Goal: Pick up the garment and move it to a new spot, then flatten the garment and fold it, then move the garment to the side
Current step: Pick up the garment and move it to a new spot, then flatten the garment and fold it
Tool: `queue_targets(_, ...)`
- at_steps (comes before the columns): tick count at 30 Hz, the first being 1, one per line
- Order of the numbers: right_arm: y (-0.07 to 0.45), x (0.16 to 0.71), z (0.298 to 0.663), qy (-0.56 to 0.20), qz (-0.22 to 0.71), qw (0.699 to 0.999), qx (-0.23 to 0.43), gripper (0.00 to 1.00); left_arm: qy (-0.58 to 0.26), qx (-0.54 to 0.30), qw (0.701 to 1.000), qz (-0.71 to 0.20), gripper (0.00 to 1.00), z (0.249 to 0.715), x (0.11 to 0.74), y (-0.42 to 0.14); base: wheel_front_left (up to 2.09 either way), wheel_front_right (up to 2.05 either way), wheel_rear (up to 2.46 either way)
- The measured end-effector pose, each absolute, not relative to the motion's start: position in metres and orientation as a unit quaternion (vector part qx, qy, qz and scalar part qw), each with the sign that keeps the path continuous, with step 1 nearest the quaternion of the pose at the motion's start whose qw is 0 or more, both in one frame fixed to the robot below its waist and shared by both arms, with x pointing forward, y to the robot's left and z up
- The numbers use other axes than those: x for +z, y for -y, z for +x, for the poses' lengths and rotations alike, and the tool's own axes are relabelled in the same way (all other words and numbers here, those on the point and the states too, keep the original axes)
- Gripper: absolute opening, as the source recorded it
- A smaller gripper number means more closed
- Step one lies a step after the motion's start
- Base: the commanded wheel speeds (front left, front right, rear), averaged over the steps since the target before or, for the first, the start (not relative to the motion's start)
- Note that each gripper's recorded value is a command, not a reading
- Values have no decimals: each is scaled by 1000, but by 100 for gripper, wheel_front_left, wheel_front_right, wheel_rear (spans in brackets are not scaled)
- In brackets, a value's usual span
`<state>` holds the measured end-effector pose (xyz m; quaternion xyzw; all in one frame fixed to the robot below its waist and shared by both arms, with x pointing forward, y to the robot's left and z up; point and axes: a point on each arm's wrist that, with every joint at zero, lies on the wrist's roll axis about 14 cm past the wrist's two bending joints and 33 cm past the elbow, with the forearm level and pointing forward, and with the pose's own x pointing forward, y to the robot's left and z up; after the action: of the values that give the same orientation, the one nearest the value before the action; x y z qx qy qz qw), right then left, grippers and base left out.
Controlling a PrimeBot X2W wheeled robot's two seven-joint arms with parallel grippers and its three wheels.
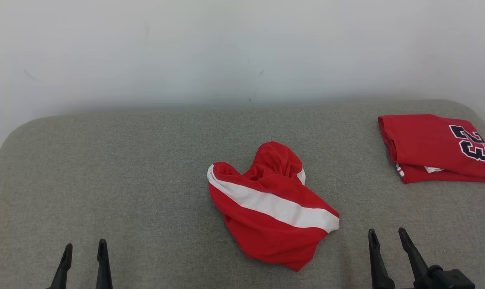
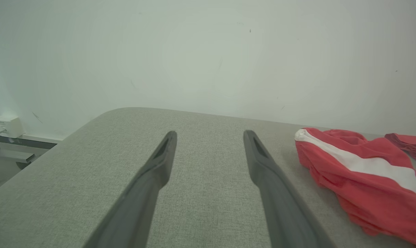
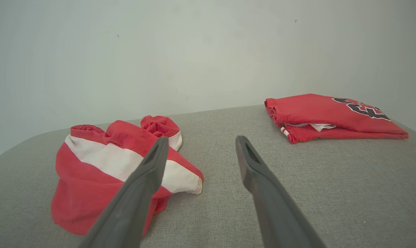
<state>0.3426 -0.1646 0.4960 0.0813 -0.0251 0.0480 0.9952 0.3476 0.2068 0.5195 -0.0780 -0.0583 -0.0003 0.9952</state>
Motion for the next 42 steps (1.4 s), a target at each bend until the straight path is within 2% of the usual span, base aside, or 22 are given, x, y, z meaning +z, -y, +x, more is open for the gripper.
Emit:
queue_targets(19, 167, 497, 342, 27, 82, 995, 44, 100, 55, -11, 996, -71, 100, 356, 517, -204, 0, 0, 0)
queue_targets(32, 187, 493, 341, 23, 95, 995, 8, 100, 105, -120, 987, -19, 100, 441, 583, -158, 0, 0, 0)
queue_targets(42, 211, 484, 339, 10, 101, 994, -34, 100, 55, -219, 974, -13, 100, 493, 570, -84, 0, 0, 0)
